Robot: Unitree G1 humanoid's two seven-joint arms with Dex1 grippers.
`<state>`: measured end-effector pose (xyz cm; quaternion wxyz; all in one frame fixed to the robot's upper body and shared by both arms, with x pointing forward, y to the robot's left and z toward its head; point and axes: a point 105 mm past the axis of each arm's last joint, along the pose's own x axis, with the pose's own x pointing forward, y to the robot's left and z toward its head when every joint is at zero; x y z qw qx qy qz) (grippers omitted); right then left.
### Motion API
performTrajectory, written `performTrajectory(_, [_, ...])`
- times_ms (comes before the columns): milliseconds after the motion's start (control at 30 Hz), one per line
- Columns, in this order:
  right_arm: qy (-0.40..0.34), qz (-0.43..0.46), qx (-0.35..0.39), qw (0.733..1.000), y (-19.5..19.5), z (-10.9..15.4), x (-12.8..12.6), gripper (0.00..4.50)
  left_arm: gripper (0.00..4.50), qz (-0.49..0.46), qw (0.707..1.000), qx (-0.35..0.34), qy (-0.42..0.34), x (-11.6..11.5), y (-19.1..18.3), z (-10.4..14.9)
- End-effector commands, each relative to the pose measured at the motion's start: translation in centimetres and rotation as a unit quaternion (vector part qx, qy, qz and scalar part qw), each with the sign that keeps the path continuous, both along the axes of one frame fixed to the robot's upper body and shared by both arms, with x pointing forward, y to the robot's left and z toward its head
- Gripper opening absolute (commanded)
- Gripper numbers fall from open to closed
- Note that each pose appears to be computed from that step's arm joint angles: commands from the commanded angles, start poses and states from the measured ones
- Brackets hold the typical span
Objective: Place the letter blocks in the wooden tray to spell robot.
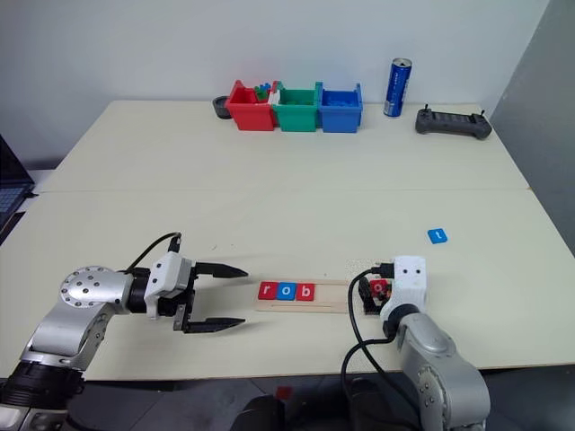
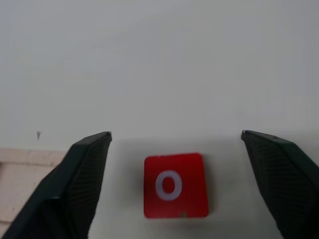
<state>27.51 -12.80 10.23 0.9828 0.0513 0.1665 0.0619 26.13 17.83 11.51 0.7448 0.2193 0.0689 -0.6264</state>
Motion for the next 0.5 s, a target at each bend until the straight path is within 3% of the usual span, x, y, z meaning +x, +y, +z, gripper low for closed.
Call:
performTrajectory(33, [-0.067,0.078,-0.026,0.994,0.1,3.4,0.3,4.48,4.5,0.003,1.0,-0.005,-0.017,0.1,-0.1,0.3])
performTrajectory(233, [-0.042,0.36,-0.11,0.926,0.3,3.3,-1.1,4.48,4.5,0.007,1.0,-0.01,-0.021,0.1,-0.7,0.3])
performTrajectory(400, [-0.017,0.468,-0.212,0.858,-1.2,1.3,-0.7,4.48,4.5,0.005,1.0,-0.013,-0.025,0.1,-1.5,1.0])
performTrajectory(500, [-0.011,0.492,-0.224,0.841,-1.6,0.7,0.3,4.48,4.5,0.005,1.0,-0.012,-0.027,0.1,-1.6,1.3])
